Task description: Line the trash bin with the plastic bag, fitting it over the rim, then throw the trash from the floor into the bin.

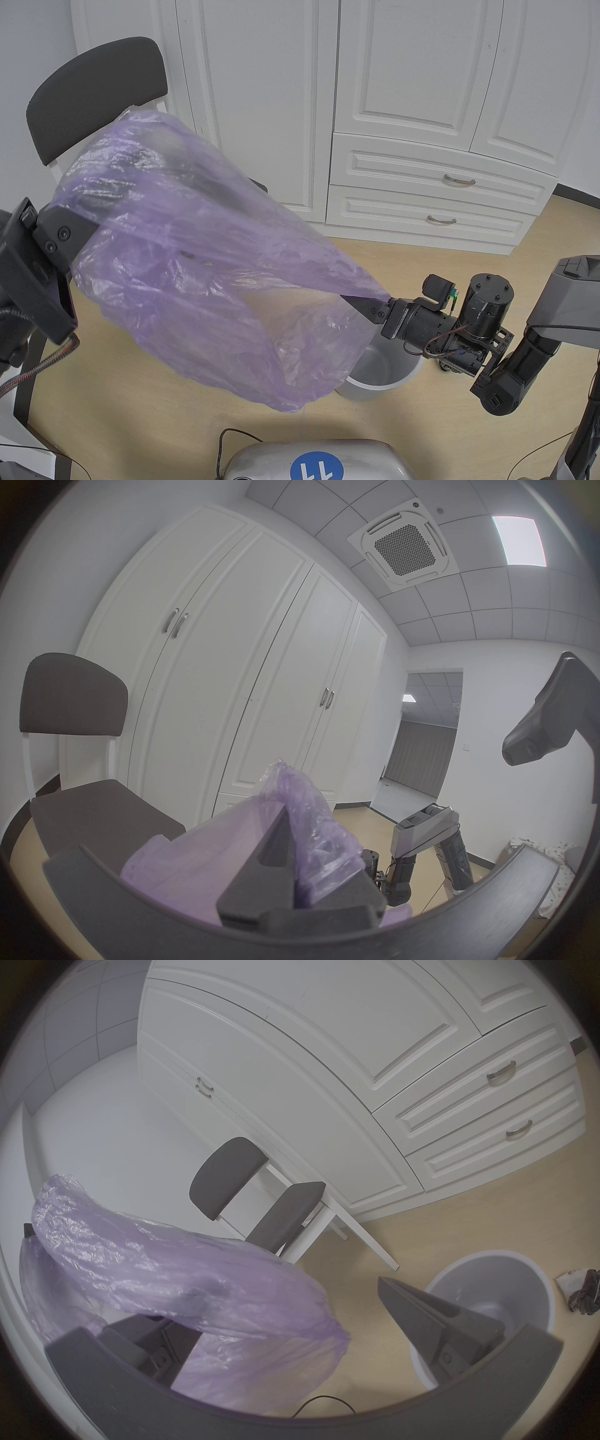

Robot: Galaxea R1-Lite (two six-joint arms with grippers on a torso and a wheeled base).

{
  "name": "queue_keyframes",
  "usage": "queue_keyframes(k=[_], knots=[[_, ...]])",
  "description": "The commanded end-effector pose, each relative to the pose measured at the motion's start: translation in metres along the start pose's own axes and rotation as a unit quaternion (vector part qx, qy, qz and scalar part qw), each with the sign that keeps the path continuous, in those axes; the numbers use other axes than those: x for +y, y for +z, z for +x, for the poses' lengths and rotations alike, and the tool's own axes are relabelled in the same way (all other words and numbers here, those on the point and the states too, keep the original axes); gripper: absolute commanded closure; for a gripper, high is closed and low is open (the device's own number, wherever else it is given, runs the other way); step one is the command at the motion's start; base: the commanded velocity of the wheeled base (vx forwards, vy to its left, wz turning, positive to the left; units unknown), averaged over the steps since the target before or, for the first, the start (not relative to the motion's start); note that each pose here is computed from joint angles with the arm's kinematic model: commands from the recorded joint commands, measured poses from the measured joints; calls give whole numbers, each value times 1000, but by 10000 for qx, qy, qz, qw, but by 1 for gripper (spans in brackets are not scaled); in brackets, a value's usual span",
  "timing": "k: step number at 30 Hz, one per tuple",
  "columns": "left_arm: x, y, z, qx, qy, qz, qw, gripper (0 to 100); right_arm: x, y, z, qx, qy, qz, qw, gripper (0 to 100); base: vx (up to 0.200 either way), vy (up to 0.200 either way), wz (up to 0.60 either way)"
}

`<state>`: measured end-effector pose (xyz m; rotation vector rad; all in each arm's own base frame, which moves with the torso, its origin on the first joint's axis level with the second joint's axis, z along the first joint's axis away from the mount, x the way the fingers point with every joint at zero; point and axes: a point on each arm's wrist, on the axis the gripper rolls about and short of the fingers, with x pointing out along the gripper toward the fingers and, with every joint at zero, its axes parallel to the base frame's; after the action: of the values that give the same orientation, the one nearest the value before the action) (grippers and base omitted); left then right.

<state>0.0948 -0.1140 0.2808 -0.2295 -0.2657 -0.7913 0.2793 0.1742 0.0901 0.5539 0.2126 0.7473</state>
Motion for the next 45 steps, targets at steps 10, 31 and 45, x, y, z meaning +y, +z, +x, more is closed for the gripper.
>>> queue_keyframes(k=[10, 31, 45], knots=[[-1, -1, 0, 17, -19, -7, 10000, 100, 2, 2, 0, -88, 62, -16, 9999, 100, 0, 0, 0], [2, -15, 11, 313, 77, 33, 9995, 100, 24, 28, -23, -420, 219, -1018, 9937, 100, 0, 0, 0], [28, -83, 51, 1527, 735, 224, 9853, 100, 71, 114, -60, 236, -2117, -1103, 9708, 100, 0, 0, 0]])
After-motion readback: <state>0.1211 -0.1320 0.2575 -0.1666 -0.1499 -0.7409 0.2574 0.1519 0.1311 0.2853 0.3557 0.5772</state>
